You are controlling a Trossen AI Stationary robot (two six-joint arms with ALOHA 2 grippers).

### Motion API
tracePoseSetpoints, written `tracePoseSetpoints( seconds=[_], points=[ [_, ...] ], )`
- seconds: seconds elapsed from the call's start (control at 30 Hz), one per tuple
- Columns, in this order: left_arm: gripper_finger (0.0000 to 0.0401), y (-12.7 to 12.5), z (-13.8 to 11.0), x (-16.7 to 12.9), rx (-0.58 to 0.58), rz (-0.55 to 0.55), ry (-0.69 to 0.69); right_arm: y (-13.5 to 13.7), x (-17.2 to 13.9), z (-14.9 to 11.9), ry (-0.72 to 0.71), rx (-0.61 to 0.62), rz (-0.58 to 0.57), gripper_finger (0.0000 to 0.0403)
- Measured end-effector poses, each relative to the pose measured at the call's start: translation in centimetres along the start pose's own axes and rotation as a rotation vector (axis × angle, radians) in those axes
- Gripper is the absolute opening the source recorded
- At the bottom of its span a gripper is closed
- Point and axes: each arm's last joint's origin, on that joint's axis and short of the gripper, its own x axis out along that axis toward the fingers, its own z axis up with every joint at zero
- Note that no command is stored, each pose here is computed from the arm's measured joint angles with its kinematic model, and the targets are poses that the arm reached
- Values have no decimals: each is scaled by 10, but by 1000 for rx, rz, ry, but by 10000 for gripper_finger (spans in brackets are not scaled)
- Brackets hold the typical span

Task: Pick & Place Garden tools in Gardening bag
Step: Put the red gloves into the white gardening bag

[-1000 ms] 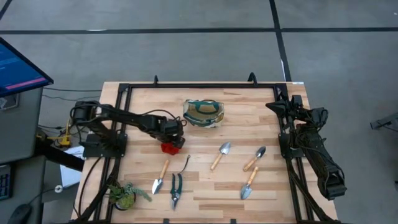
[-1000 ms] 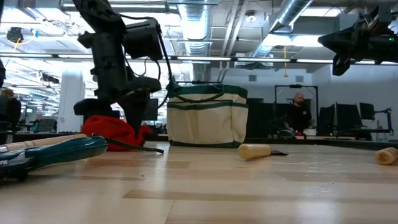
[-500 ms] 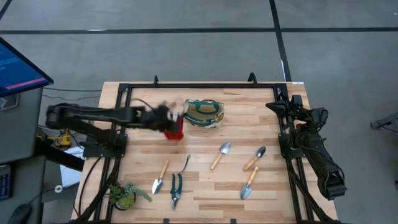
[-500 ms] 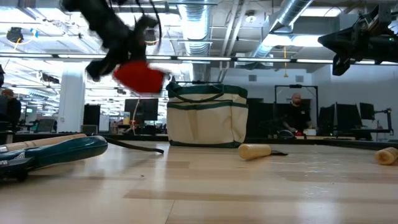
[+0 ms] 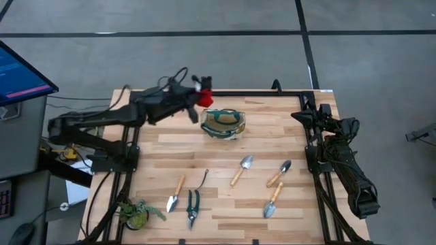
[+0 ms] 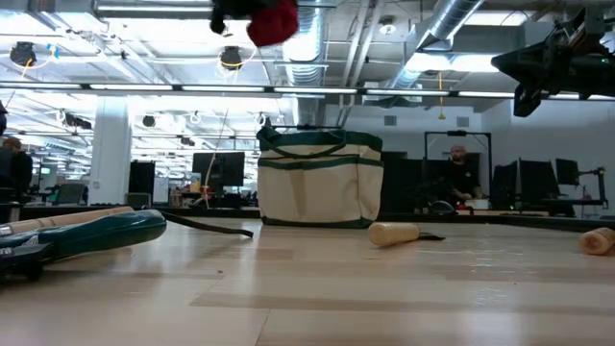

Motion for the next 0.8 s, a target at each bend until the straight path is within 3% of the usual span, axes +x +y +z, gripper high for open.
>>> tracePoseSetpoints(
  seconds=[0.33, 0.53, 0.8],
  points=[
    [27, -20, -61, 77, 157, -164, 219, 0, 0, 0, 0, 0, 0, 0],
    [27, -34, -94, 93, 277, -211, 312, 0, 0, 0, 0, 0, 0, 0],
    [41, -39, -112, 99, 396, -222, 364, 0, 0, 0, 0, 0, 0, 0]
  ],
)
